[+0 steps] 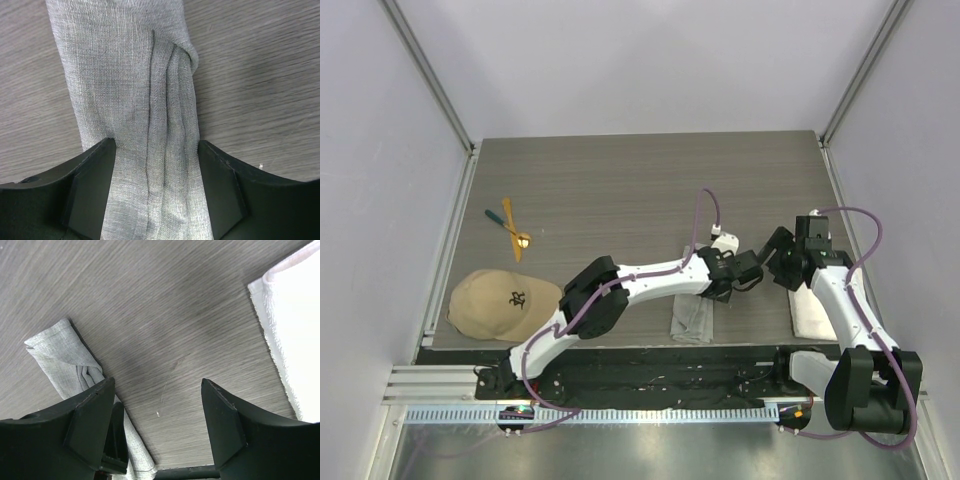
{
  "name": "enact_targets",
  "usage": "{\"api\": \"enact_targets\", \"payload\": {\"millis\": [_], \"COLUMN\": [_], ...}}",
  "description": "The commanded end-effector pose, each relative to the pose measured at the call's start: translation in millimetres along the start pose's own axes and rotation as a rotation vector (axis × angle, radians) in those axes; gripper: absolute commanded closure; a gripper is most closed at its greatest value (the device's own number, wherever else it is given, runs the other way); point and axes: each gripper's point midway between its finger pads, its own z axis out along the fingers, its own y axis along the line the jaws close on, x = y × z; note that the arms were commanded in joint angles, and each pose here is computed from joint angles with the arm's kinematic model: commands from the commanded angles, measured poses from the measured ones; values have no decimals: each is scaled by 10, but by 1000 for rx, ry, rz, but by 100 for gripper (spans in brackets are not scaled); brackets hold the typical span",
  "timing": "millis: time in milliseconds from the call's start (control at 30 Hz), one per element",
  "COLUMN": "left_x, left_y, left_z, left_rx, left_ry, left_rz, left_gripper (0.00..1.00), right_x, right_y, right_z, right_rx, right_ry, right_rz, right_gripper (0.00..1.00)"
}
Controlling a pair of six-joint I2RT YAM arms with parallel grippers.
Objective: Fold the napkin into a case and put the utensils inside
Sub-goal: Turn over the smaller rectangle folded napkin at the center of the board.
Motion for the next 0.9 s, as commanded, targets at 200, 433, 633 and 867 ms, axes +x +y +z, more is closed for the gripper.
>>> {"api": "enact_targets", "payload": {"millis": [200,433,633,867], "left_x": [42,-14,-76,-55], "left_y": [-87,-69,-90,-140], "left_z": [-50,-142,-340,-401], "left_rx": [-32,-37,-29,-8], "left_ry": [-18,-38,-81,-75], "left_rz": [-19,-20,5,5], "left_gripper": [39,39,42,42], "right_x": [-43,-28,-18,-2], "right_y": [17,22,32,22], "right_z": [2,5,18,34], "right_rx": [-18,-23,-29,-28], "right_ry": [-27,-21,-14,-6], "right_rz": [-2,-5,-10,-15], "right_gripper": [26,26,26,26]}}
